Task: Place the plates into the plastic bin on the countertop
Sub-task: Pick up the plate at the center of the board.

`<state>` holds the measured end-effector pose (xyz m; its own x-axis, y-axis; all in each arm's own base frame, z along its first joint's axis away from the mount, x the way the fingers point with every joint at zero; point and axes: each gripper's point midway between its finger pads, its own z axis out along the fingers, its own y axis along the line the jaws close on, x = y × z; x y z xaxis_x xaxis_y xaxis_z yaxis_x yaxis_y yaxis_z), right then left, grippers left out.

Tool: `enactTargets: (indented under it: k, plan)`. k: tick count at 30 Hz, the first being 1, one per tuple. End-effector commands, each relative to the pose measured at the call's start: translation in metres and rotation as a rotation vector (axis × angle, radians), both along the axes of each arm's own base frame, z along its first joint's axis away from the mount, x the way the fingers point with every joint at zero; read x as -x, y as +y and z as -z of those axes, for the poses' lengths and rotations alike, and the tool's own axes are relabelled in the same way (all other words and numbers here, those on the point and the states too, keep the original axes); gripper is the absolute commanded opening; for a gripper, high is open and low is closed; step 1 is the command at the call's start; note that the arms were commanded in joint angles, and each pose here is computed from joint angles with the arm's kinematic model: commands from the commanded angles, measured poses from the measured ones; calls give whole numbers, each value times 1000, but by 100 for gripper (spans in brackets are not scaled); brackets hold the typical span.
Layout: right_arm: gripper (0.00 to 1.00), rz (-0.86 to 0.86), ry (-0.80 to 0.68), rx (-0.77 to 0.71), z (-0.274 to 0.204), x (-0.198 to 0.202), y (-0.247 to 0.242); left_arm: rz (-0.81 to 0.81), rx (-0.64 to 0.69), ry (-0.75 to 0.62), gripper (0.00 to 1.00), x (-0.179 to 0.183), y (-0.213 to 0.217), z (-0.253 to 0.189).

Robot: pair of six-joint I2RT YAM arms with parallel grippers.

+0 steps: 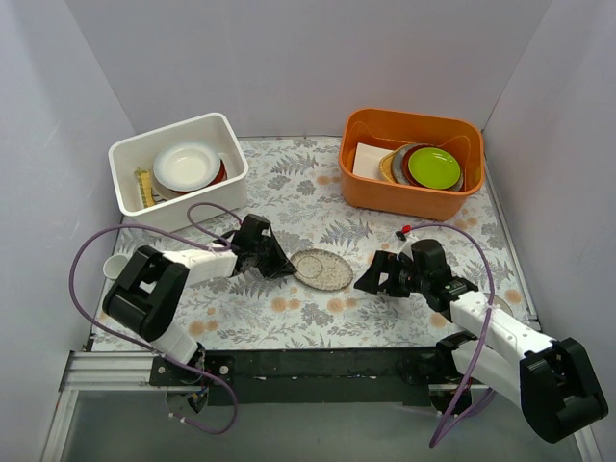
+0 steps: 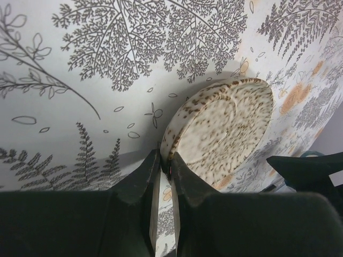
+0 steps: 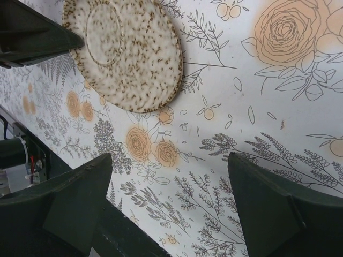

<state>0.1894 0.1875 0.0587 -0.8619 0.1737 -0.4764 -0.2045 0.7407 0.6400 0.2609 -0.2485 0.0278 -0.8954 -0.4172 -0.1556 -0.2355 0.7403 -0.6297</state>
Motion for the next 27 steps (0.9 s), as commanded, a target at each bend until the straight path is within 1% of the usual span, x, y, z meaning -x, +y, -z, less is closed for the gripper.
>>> enactTargets:
  k: [1, 7, 15, 20, 27]
  plan:
    - [96, -9, -46, -40, -11, -4, 4, 4, 17, -96, 0, -12, -3, -38]
    - [96, -19, -54, -53, -14, -4, 6, 1, -10, -135, 0, -19, 1, -56]
    - [96, -25, -56, -67, -16, -2, 7, -8, 14, -202, 0, -26, 3, -90]
    - [96, -30, -55, -74, -16, -1, 8, -9, 19, -242, 0, -38, 8, -112]
    - [96, -34, -52, -75, -14, 0, 8, -47, 46, -306, 0, -67, 27, -147]
